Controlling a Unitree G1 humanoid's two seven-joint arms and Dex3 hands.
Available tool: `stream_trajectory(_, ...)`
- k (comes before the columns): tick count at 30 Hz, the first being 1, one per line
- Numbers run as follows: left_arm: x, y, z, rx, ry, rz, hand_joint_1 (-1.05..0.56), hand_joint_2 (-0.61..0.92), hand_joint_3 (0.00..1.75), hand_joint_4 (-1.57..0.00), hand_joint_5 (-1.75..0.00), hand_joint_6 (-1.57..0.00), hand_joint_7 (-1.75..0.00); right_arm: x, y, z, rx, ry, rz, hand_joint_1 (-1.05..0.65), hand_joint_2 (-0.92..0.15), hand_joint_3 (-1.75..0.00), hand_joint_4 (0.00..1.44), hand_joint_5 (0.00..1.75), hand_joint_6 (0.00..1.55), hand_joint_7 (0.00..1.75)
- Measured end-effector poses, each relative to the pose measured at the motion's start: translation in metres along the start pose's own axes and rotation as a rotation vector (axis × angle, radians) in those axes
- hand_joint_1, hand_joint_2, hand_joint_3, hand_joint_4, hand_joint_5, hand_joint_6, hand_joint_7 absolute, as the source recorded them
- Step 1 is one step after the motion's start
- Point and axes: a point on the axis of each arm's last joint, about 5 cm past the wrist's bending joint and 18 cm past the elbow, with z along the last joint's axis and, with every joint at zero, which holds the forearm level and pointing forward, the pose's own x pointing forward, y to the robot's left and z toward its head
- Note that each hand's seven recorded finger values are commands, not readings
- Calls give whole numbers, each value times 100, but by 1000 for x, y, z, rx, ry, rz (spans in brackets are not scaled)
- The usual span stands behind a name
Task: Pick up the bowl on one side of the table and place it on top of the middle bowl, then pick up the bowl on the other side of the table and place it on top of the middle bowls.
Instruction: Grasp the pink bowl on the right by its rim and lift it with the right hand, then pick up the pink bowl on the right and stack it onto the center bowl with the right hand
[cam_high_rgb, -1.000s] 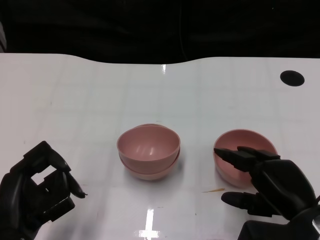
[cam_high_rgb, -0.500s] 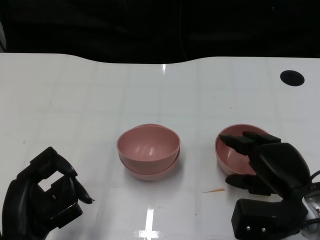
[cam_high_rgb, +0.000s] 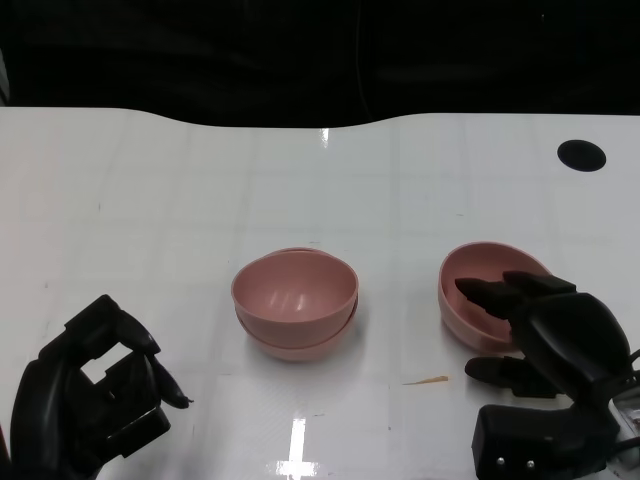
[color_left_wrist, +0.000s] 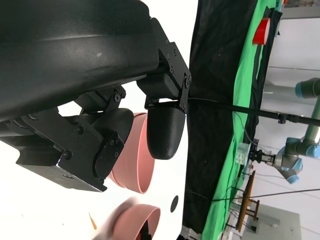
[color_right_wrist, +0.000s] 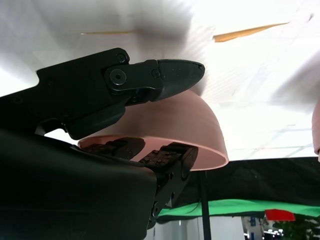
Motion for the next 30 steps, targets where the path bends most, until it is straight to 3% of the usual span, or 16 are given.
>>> stream_trajectory(2, 0, -1, 0, -3, -1, 3, 6, 51, 147, -84, -175, -71, -175, 0, 2, 0, -6, -4, -1, -85, -92, -34, 47, 3, 50, 3)
stream_trajectory(6, 0, 0, 0, -8, -3, 9, 7, 52, 148, -83, -175, -70, -175, 1, 5, -1, -28, -10, -56, -53, -92, -17, 68, 9, 70, 7)
stream_trajectory(8, 0, -1, 0, -10, -4, 11, 7, 52, 148, -83, -175, -70, -175, 2, 8, -2, -33, -28, -102, -35, -92, -13, 86, 13, 84, 8)
stream_trajectory(9, 0, -1, -1, -12, -4, 13, 7, 51, 148, -83, -175, -71, -175, 2, 9, -2, -28, -41, -128, -23, -92, -10, 98, 28, 99, 8)
stream_trajectory(10, 0, -2, -1, -14, -5, 17, 7, 51, 148, -83, -175, -71, -175, 3, 10, -3, -19, -55, -149, -20, -92, -9, 98, 38, 104, 6)
stream_trajectory(12, 0, -3, 0, -17, -8, 20, 6, 51, 148, -82, -175, -70, -175, 4, 12, -5, 7, -80, -187, -11, -92, -15, 87, 100, 121, 6)
stream_trajectory(13, -1, -3, 0, -17, -9, 20, 6, 51, 148, -81, -175, -69, -175, 4, 13, -6, 23, -91, -199, -8, -92, -21, 83, 121, 126, 7)
stream_trajectory(14, -1, -3, 0, -17, -11, 20, 6, 51, 149, -81, -175, -69, -175, 4, 14, -7, 36, -99, -207, -7, -92, -23, 82, 128, 128, 8)
stream_trajectory(15, -1, -3, 0, -17, -11, 20, 5, 51, 149, -80, -175, -68, -175, 4, 14, -7, 47, -110, -217, -6, -92, -27, 78, 148, 120, 38)
stream_trajectory(17, -2, -3, 0, -17, -9, 21, 6, 52, 149, -80, -175, -68, -175, 5, 15, -8, 71, -133, -227, -6, -92, -39, 77, 169, 78, 137)
stream_trajectory(18, -3, -3, -1, -17, -6, 22, 6, 52, 149, -80, -175, -67, -175, 6, 14, -8, 85, -141, -226, -6, -92, -42, 78, 172, 71, 157)
stream_trajectory(20, -5, -2, -2, -17, 1, 26, 6, 52, 148, -80, -175, -67, -175, 7, 13, -8, 106, -147, -226, -6, -91, -45, 78, 174, 67, 168)
stream_trajectory(22, -5, -2, -2, -19, 3, 29, 6, 53, 148, -80, -175, -67, -175, 8, 12, -7, 122, -157, -230, -8, -80, -63, 81, 175, 61, 173)
stream_trajectory(24, -6, -3, -3, -25, 3, 29, 7, 52, 149, -81, -175, -68, -175, 9, 11, -6, 131, -171, -233, -10, -77, -70, 81, 175, 60, 174)
stream_trajectory(30, -6, -4, -3, -25, -2, 28, 7, 50, 150, -81, -175, -67, -175, 20, -6, 1, 135, -245, -244, -12, -72, -68, 78, 175, 57, 175)
